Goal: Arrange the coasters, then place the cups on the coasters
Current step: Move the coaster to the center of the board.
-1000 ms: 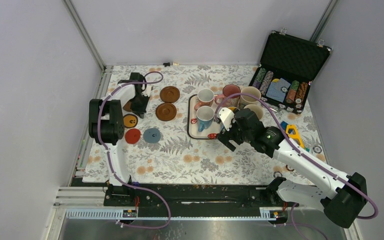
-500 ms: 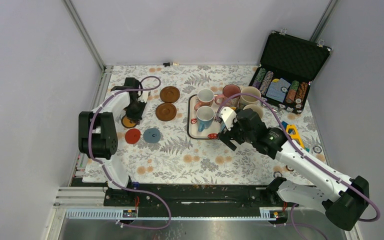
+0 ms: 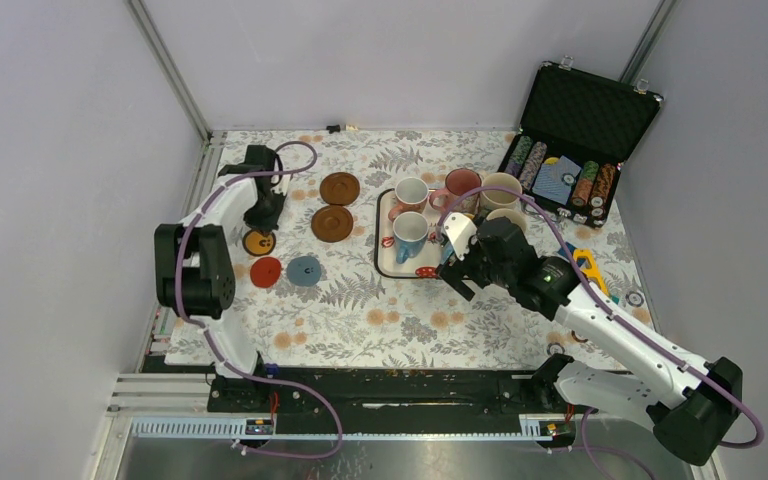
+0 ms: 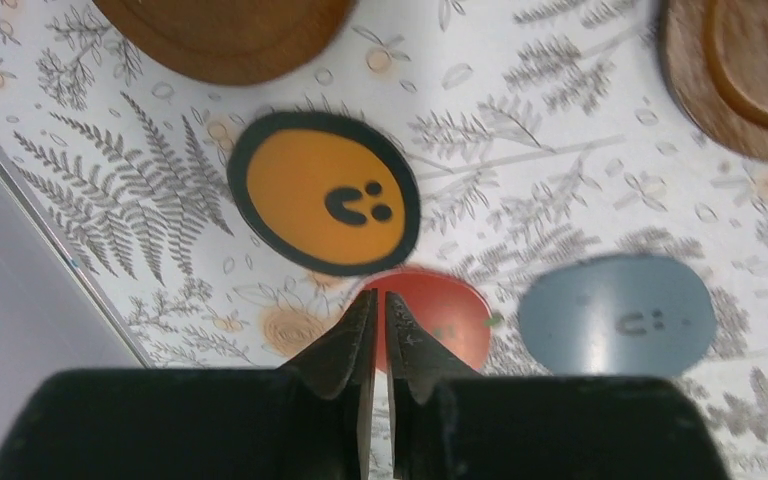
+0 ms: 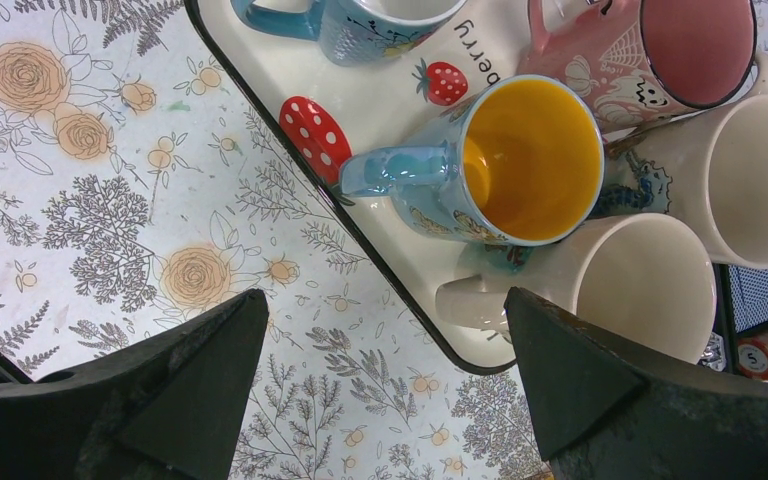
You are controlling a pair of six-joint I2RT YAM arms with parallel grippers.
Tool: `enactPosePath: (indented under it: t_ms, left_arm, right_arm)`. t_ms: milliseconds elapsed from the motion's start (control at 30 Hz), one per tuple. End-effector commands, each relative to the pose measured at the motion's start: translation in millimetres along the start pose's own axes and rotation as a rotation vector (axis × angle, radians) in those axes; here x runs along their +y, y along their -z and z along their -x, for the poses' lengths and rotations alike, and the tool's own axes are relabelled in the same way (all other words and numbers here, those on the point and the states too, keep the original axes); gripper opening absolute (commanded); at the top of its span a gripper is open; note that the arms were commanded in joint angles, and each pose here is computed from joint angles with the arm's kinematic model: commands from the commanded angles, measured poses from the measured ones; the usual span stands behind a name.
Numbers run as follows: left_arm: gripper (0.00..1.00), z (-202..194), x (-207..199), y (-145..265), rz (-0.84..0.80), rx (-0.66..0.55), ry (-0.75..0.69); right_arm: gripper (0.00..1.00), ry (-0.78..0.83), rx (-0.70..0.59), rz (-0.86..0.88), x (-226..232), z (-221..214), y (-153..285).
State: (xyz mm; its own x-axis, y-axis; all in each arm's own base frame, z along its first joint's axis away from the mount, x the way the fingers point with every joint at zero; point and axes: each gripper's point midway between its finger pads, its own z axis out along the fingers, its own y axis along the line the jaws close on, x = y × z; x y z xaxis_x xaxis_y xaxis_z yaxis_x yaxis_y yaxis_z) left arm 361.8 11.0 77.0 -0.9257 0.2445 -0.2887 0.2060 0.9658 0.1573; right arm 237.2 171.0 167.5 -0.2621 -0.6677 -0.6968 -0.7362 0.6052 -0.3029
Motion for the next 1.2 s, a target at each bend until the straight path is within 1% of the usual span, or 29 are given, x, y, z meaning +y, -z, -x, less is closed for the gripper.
enactPosePath:
  t_ms: [0,200,300,367,467,600,733,867,1033,1167]
  left_arm:
    - [0.08,26.0,26.2,-13.0,0.101,-0.023,0.036]
    - [0.07,34.2,39.3,-35.7,0.147,0.021,0.025]
    - [0.03,33.8,41.9,-45.2,0.158,0.046,0.004]
    - [0.02,32.2,41.3,-49.9,0.153,0.063,-0.017]
    - [0.0,19.7,39.7,-58.5,0.136,0.131,-0.065]
    - [0.0,4.2,40.1,-68.3,0.131,0.199,-0.134]
    - [0.0,-7.0,37.1,-67.9,0.103,0.235,-0.172]
    - [0.0,-25.9,33.7,-64.3,0.07,0.3,-0.232]
    - [0.0,-46.6,35.0,-56.0,0.079,0.336,-0.265]
    - [0.0,-50.9,35.7,-43.1,0.088,0.305,-0.265]
  right_arm:
    - [0.97,-0.028,-0.033,-0.029,-7.2,6.2,3.5]
    - [0.97,-0.031,-0.029,-0.03,-7.7,5.9,2.8]
    - [0.97,-0.03,-0.023,-0.03,-7.5,4.7,1.4]
    - [0.97,-0.029,-0.021,-0.028,-7.3,4.7,0.6]
    - [0.97,-0.03,-0.016,-0.022,-6.2,4.1,-0.9]
    - [0.97,-0.031,-0.01,-0.018,-5.5,3.5,-2.4]
    - [0.97,-0.032,-0.012,-0.023,-6.3,3.7,-1.5]
    - [0.97,-0.037,-0.007,-0.021,-5.8,3.2,-3.0]
    - [0.97,-0.041,-0.018,-0.024,-6.5,5.4,-0.4]
    - [0.97,-0.047,-0.011,-0.03,-7.3,4.3,-1.5]
